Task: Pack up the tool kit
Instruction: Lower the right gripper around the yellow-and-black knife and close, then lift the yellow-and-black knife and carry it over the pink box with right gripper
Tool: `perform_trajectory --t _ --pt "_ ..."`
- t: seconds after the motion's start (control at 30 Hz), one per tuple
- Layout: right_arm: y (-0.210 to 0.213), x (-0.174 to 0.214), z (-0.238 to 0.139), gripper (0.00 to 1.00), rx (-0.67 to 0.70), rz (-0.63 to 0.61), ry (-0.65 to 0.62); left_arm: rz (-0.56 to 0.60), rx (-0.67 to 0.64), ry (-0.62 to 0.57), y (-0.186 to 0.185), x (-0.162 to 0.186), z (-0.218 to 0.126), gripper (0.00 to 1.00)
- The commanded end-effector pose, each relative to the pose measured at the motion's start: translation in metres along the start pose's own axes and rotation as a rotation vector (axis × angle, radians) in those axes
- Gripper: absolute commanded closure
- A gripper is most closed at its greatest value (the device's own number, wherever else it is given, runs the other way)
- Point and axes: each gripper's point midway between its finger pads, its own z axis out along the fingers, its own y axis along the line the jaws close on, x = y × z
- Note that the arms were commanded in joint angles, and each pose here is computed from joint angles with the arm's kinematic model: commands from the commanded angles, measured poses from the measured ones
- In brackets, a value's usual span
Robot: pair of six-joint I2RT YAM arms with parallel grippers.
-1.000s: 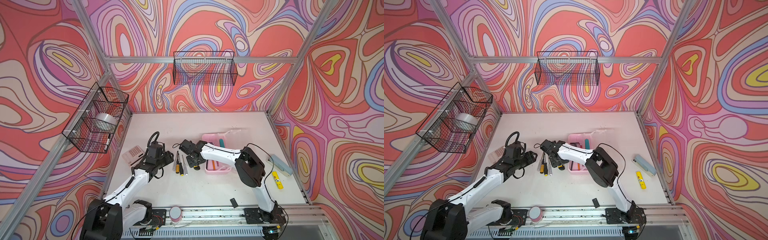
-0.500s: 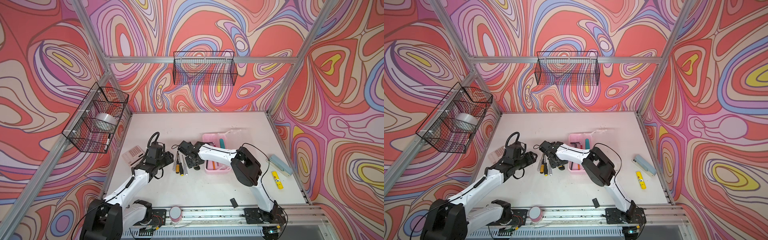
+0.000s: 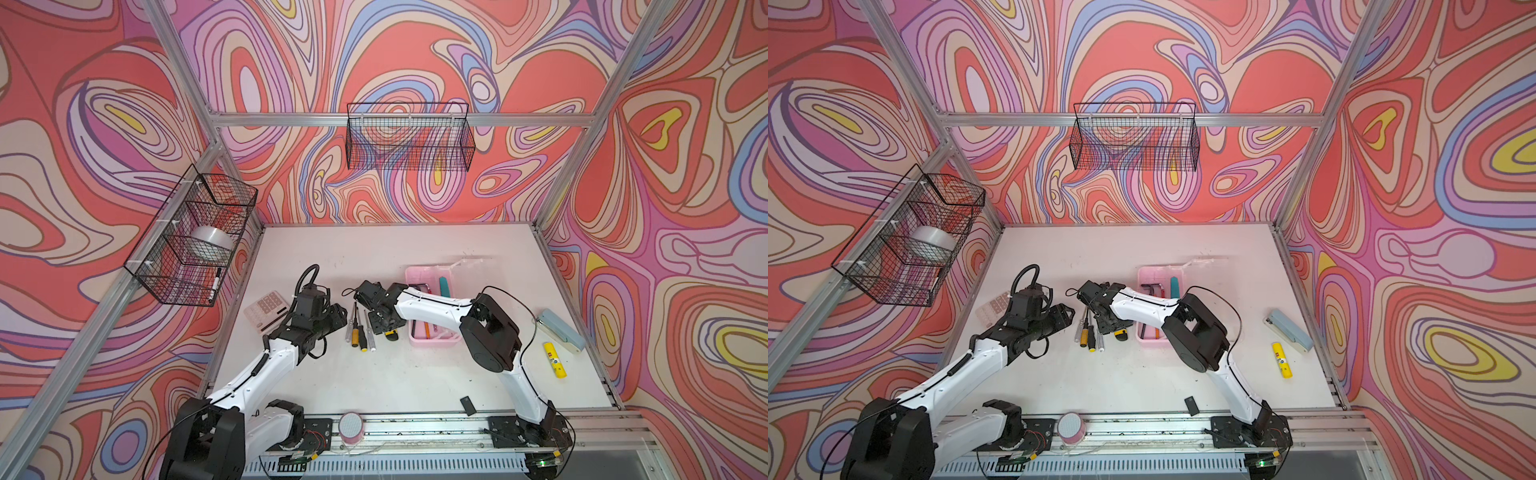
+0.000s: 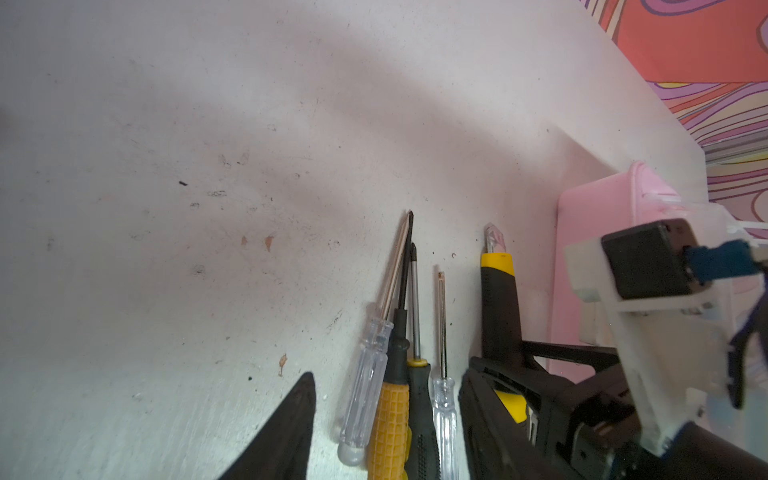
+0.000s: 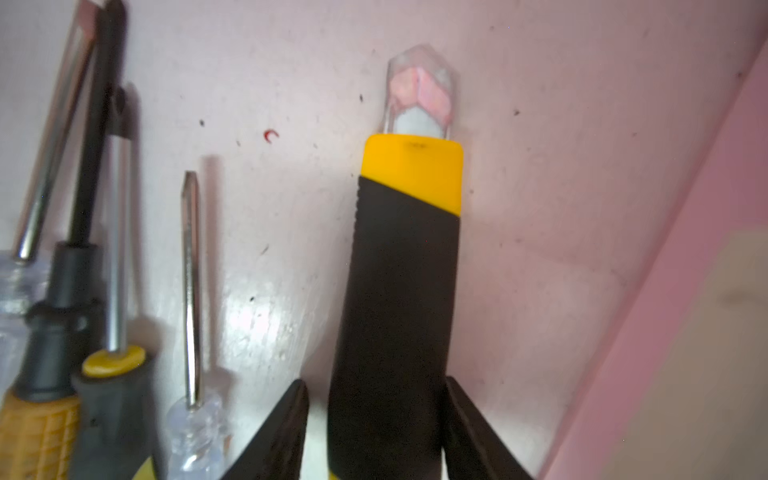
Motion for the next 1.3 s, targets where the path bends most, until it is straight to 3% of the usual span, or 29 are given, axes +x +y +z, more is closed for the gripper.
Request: perform_trajectory --t 0.0,0.67,1.27 --pt "-0.005 0.008 0.021 0.50 0.032 0.000 0.032 0.008 -0.007 -0.025 0.004 -0.003 -0.003 0.44" --pt "0.000 0.012 -0.001 0.59 -0.006 -0.004 -0.003 0.008 -0.004 -0.024 0.002 -0.004 -0.006 0.44" --pt "0.027 0.024 -0.061 0.66 -0.082 -0.070 -0.043 0.038 -0.055 -0.046 0.006 -0.013 -0.012 0.44"
